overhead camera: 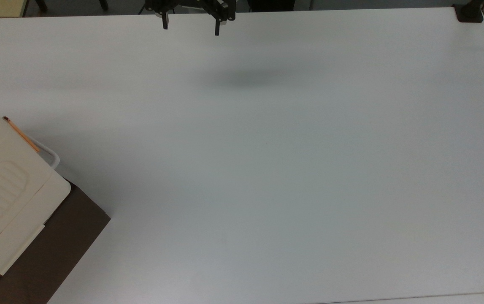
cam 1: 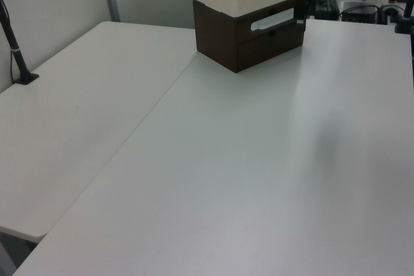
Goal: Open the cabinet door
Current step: 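Move the gripper from rest toward the cabinet's orange door handle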
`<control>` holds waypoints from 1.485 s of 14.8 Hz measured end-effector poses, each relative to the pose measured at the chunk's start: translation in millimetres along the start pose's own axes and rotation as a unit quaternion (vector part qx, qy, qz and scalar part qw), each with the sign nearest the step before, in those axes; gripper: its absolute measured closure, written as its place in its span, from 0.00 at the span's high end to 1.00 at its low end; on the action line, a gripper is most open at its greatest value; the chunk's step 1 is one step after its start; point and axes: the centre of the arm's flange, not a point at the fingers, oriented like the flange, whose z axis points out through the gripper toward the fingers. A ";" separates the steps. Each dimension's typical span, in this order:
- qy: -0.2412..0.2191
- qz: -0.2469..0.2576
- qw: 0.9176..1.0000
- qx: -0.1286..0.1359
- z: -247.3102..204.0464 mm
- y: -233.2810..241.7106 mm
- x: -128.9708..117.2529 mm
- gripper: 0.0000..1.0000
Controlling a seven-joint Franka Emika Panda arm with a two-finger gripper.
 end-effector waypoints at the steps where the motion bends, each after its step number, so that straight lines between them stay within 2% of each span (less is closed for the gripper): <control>1: 0.000 0.000 1.000 0.000 0.0 0.0 0.0 1.00; 14: 0.000 0.007 1.000 0.000 0.1 7.8 0.9 1.00; 18: 0.014 0.054 0.998 0.002 -5.2 54.5 16.0 1.00; 22: 0.093 0.128 0.987 0.008 -6.8 115.2 43.7 1.00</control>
